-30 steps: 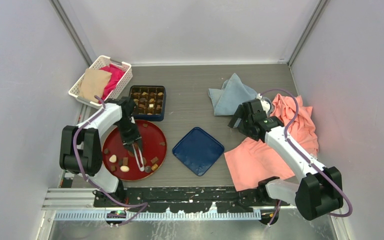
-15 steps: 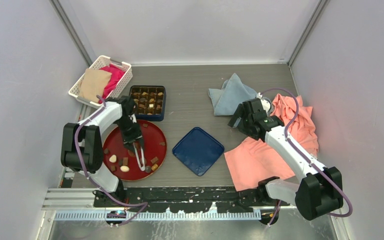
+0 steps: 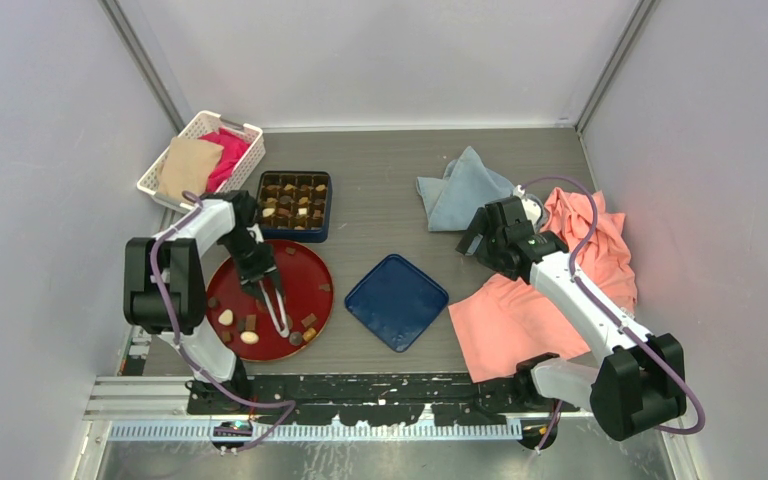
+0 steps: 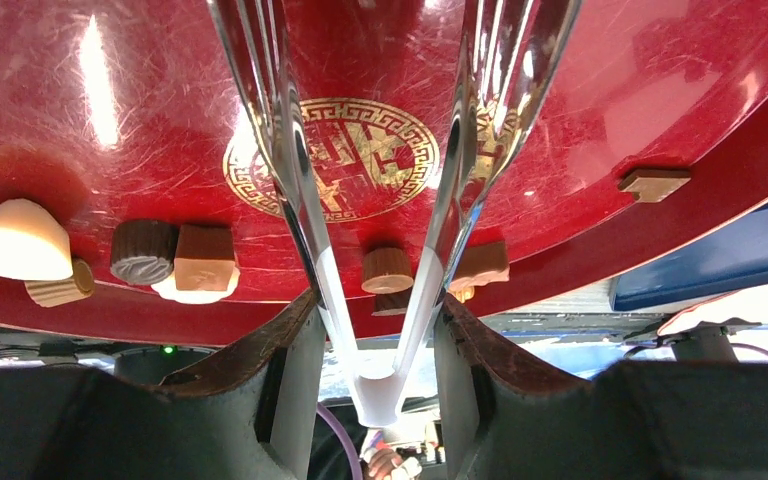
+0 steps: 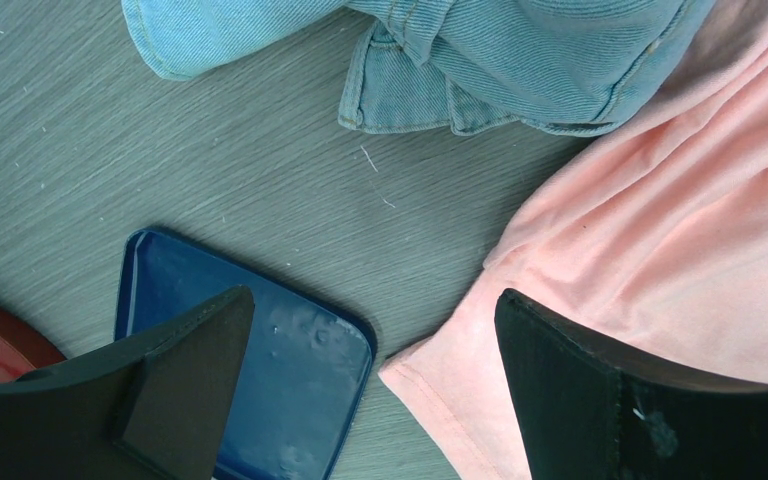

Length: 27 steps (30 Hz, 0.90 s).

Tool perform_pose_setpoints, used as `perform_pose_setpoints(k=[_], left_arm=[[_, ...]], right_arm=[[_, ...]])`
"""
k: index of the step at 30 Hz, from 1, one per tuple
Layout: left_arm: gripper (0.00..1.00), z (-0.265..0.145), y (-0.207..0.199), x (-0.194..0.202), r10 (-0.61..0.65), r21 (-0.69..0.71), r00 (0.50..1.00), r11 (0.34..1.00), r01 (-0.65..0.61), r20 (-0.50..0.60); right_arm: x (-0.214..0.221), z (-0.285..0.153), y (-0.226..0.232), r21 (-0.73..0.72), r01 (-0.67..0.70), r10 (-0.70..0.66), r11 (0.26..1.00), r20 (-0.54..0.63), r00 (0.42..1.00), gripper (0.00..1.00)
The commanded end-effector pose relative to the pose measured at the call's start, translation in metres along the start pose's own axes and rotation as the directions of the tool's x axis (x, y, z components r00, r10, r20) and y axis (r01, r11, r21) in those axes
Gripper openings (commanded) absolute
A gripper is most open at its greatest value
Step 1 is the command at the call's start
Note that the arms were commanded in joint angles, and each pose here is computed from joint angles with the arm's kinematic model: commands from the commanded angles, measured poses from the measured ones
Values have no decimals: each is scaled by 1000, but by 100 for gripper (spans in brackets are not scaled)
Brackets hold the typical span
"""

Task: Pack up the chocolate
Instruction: Pick up the fake chocolate from the plate.

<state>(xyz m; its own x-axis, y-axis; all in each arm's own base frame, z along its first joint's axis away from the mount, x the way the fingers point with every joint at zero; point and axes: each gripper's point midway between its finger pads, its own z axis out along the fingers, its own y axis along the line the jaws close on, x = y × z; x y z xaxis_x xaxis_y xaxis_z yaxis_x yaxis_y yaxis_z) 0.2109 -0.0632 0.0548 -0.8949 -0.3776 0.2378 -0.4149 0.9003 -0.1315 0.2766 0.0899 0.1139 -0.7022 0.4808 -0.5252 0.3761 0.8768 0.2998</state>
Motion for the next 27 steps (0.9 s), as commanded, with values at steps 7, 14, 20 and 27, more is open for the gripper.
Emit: perform_pose_setpoints(k=[7, 14, 20, 27], left_arm=[[42, -12, -7, -23, 34, 28, 999, 999, -35, 34], [32, -13, -2, -28, 9, 49, 999, 999, -10, 32], [15, -21, -3, -25, 6, 60, 999, 998, -9, 48], [3, -54, 3, -14, 25, 35, 990, 999, -31, 139]], right_arm=[[-18, -7, 10, -15, -9, 10, 1000, 56, 998, 96], [-20, -7, 10, -10, -12, 12, 1000, 59, 998, 96], [-20, -5, 10, -7, -14, 15, 1000, 57, 998, 96], [-19, -2, 11, -7, -14, 15, 1000, 50, 999, 96]])
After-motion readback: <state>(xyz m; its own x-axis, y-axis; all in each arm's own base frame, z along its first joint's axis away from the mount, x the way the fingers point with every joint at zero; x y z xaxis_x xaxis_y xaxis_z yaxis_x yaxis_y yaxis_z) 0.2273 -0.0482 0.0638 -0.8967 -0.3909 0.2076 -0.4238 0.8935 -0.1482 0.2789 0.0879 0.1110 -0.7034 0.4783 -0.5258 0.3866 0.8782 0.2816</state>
